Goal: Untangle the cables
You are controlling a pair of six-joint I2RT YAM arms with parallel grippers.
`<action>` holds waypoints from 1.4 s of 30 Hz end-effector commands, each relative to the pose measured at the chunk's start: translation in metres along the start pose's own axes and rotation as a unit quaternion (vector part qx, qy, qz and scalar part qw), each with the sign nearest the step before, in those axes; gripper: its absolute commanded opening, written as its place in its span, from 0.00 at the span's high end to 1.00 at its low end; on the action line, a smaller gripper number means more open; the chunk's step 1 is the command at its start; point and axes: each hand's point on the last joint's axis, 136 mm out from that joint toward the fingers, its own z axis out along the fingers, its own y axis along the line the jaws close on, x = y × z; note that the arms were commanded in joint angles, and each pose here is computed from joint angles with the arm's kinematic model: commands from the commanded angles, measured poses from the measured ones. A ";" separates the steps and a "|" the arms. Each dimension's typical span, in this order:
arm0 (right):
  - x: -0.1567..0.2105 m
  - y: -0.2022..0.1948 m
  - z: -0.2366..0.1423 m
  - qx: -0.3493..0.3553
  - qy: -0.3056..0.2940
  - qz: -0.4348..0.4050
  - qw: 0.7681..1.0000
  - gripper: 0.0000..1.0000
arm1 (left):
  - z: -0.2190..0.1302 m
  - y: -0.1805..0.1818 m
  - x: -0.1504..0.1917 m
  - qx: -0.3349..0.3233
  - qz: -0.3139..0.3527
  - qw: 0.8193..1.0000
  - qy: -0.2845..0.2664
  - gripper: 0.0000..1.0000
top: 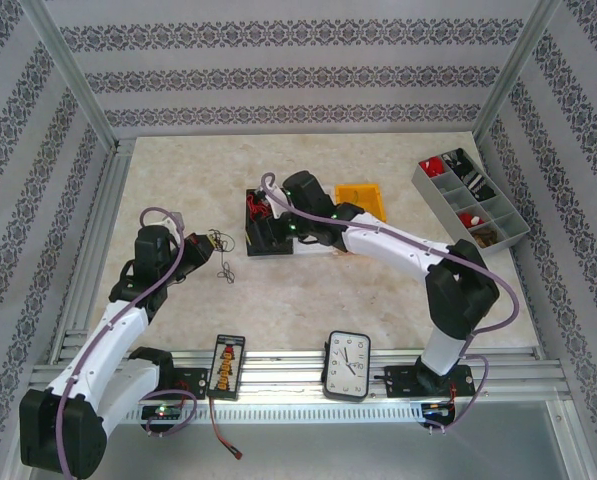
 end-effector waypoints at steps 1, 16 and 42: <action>-0.014 0.022 0.008 -0.055 -0.009 -0.007 0.998 0.53 | 0.000 -0.028 -0.001 0.067 0.016 0.998 0.004 1.00; -0.006 0.018 0.039 -0.090 0.023 0.015 0.996 0.65 | 0.004 -0.040 0.002 0.095 0.028 0.995 0.008 1.00; -0.018 -0.028 -0.010 -0.111 -0.035 0.147 0.982 1.00 | 0.033 -0.064 0.050 0.109 0.133 0.981 0.091 0.28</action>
